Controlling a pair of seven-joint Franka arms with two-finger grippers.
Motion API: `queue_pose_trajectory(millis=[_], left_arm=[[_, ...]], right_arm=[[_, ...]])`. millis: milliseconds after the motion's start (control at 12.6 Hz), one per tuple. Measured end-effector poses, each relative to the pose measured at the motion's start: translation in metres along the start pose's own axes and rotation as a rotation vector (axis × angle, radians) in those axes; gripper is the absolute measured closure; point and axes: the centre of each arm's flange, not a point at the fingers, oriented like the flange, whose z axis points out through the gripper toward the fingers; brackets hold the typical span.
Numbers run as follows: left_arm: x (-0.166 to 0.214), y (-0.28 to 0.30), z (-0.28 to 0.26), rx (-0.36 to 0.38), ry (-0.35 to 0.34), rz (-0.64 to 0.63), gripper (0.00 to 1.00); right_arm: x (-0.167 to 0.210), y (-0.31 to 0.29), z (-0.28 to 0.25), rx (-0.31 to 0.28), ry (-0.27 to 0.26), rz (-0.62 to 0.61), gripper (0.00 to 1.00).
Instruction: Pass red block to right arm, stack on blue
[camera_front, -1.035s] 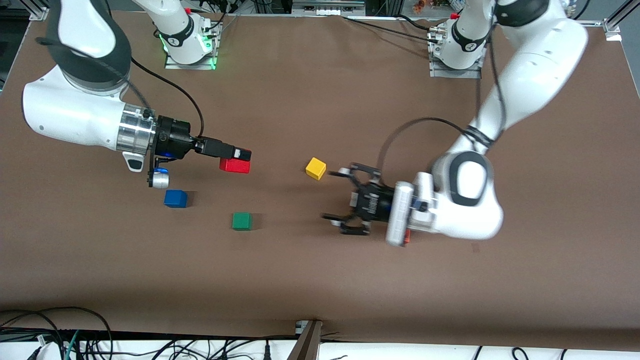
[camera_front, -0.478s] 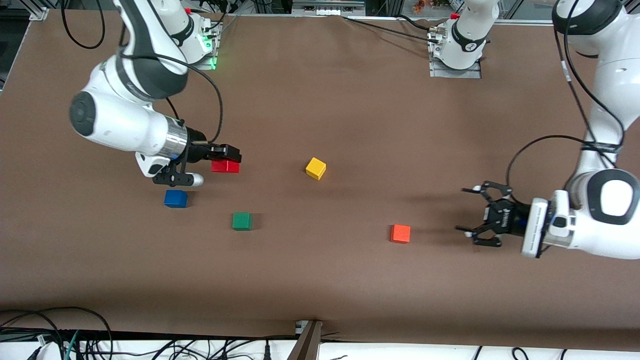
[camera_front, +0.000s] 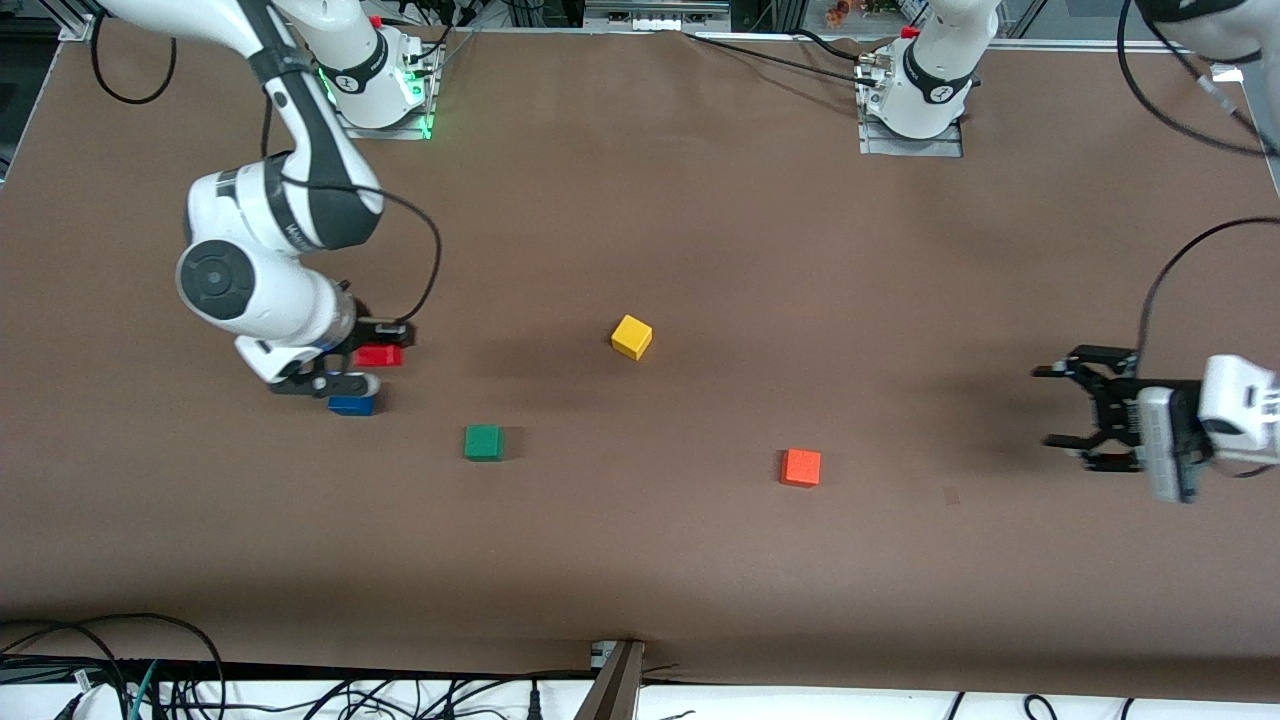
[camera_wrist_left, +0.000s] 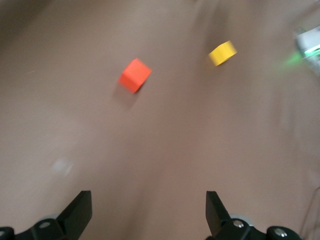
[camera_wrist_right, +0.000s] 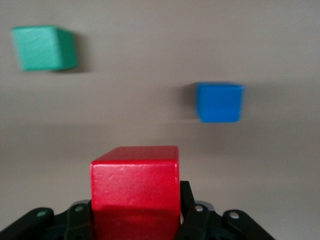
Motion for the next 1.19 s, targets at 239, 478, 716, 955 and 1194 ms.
queue_pose_trajectory(millis=[239,478,716,955,1194], left_arm=[[0.010,0.028,-0.055,0.179,-0.137,-0.001,0.00],[0.044,0.069,-0.085,0.288,-0.212,-0.030,0.00],[0.117,0.150,-0.090,0.390,-0.307,-0.062,0.00],[0.167,0.233,-0.081,0.498,-0.382,-0.134,0.00],[0.167,0.269,-0.086,0.553,-0.387,-0.237,0.00]], right_arm=[[0.021,0.035,0.020,0.002,0.051,-0.034,0.43],[0.038,0.070,0.062,0.014,0.086,-0.094,0.43],[0.043,0.086,0.083,0.020,0.103,-0.096,0.43],[0.041,0.081,0.086,0.044,0.102,-0.082,0.43],[0.035,0.080,0.097,0.050,0.096,-0.079,0.43]])
